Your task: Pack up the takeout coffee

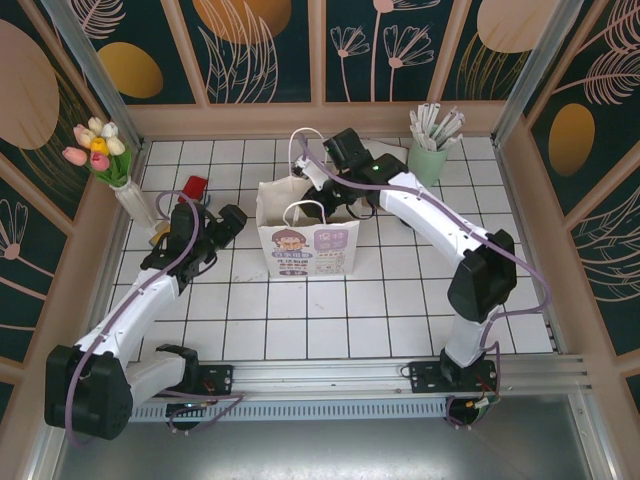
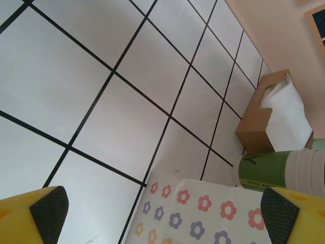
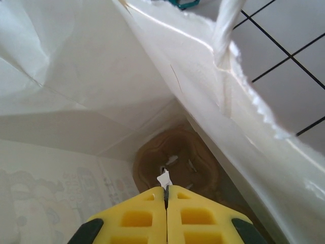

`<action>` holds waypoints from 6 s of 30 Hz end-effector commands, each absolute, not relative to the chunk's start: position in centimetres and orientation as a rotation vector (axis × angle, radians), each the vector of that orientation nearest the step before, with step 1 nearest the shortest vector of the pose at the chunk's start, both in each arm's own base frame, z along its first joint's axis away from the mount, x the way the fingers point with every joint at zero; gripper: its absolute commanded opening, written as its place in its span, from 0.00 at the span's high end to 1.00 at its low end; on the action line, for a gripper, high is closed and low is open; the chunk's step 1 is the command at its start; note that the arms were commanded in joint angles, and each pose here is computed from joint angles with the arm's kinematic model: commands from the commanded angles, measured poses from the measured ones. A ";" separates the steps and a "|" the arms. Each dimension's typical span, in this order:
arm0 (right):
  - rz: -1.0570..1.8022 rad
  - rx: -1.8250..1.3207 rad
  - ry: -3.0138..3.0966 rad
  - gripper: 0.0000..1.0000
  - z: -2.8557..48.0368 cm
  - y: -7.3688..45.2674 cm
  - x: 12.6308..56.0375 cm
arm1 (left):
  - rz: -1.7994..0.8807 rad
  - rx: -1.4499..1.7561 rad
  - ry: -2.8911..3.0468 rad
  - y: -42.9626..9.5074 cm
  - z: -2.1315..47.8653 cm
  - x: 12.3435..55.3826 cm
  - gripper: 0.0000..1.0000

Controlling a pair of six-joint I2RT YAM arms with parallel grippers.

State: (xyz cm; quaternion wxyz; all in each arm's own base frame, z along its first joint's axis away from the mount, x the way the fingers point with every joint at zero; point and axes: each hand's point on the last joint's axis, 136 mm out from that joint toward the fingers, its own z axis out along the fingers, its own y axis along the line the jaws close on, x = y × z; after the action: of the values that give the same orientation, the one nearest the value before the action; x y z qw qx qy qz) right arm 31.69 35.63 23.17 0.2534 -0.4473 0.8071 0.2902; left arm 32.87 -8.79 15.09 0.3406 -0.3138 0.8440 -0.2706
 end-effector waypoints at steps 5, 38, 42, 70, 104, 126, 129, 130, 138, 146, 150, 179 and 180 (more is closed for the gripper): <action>0.677 -1.276 2.223 0.87 23.4 34.8 31.6 | -0.736 -0.837 2.179 -9.0 16.1 33.3 0.01; 0.575 0.016 1.804 0.01 36.5 14.6 35.0 | -0.706 -0.830 1.992 -7.2 19.4 33.7 0.01; 0.518 0.290 1.902 0.05 30.4 10.6 36.3 | -0.749 -0.842 1.996 -7.8 19.2 33.9 0.01; 0.197 0.410 2.467 0.32 11.2 11.6 51.5 | -0.791 -0.892 1.968 -7.6 18.5 33.0 0.01; -0.006 0.474 2.543 0.32 6.6 11.4 53.6 | -0.793 -0.915 1.965 -7.3 17.8 32.2 0.01; 0.001 0.412 2.521 0.41 7.9 12.8 54.9 | -0.751 -0.896 1.961 -6.9 17.9 32.1 0.01; 0.029 0.400 2.511 0.46 8.4 13.1 54.9 | -0.755 -0.897 1.964 -6.9 17.8 32.0 0.02; 0.036 0.397 2.506 0.49 8.5 13.3 54.9 | -0.756 -0.897 1.964 -6.9 17.8 32.0 0.01; 0.078 0.375 2.486 0.67 8.8 13.7 55.1 | -0.761 -0.896 1.959 -7.0 18.0 32.0 0.02; 0.090 0.349 2.475 0.88 9.4 14.0 55.3 | -0.763 -0.892 1.955 -7.0 18.1 32.1 0.01; 0.080 0.338 2.440 0.98 11.0 13.8 55.5 | -0.765 -0.891 1.957 -7.0 18.1 32.2 0.01; 0.095 0.039 1.804 1.00 30.9 14.7 50.4 | -0.702 -0.696 1.859 -6.6 22.7 32.6 0.01; 0.103 0.024 1.772 1.00 32.1 14.7 49.8 | -0.689 -0.646 1.850 -6.7 23.6 32.6 0.01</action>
State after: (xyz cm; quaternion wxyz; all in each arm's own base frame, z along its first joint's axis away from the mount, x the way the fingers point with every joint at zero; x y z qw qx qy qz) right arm 50.77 15.02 25.61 0.5558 0.0109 0.8306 0.0338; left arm 32.00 -6.41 19.51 0.4537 -0.3185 0.7839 -0.2797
